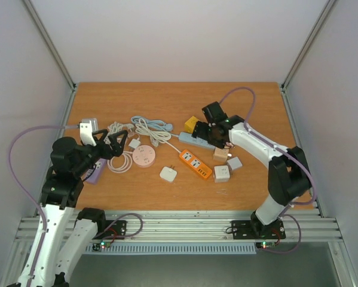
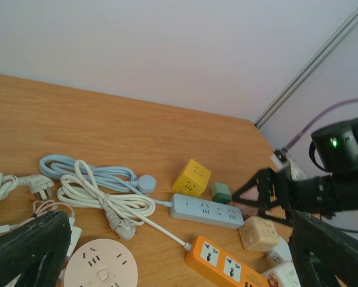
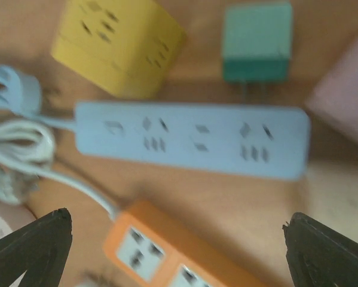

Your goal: Insert the plug

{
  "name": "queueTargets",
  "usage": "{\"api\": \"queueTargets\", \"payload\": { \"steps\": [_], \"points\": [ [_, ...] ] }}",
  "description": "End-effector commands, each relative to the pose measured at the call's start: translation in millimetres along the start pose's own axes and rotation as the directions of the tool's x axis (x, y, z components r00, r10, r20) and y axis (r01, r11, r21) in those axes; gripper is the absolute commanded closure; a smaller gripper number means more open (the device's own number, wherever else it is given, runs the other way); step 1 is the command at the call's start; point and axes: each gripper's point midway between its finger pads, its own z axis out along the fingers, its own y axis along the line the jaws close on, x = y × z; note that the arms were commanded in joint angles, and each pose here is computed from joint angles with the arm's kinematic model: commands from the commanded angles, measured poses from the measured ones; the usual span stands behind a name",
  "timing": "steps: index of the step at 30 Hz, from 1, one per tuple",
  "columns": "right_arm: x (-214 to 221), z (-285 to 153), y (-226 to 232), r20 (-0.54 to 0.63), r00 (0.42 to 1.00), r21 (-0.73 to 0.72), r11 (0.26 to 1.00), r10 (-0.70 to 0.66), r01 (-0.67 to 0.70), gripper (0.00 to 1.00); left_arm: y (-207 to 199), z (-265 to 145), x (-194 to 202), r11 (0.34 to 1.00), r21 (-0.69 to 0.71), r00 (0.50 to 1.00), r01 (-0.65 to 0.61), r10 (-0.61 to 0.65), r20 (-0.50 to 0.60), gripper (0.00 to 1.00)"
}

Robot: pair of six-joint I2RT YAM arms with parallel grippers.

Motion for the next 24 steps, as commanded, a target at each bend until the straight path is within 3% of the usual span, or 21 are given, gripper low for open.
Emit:
{"api": "queueTargets", "payload": {
  "steps": [1,8,22,24],
  "points": [
    [-48.0,2.4,28.9,0.198,0.980,0.052,0.998,0.030,-0.042,0.02,2.9,5.1,-10.0,0.999,-0.007,0.998,-0.043,0.043,0.046,0.01],
    [-70.3,44.6,30.8,0.227,0.970,0.190,0.973,0.090,-0.134,0.01,12.2,10.1,-4.6,0.999,-0.040,0.999,-0.032,0.034,0.029,0.01],
    [-82.9,97.9,51.2,0.166,0.985,0.280,0.955,0.056,-0.101,0.02,21.6,18.3,3.0,0.997,-0.071,1.000,-0.019,0.019,-0.013,0.01],
    [-81.7,99.3,54.3,0.153,0.986,0.266,0.959,0.060,-0.099,0.14,21.6,18.9,3.4,0.997,-0.070,1.000,-0.016,0.015,-0.018,0.00]
  ]
}}
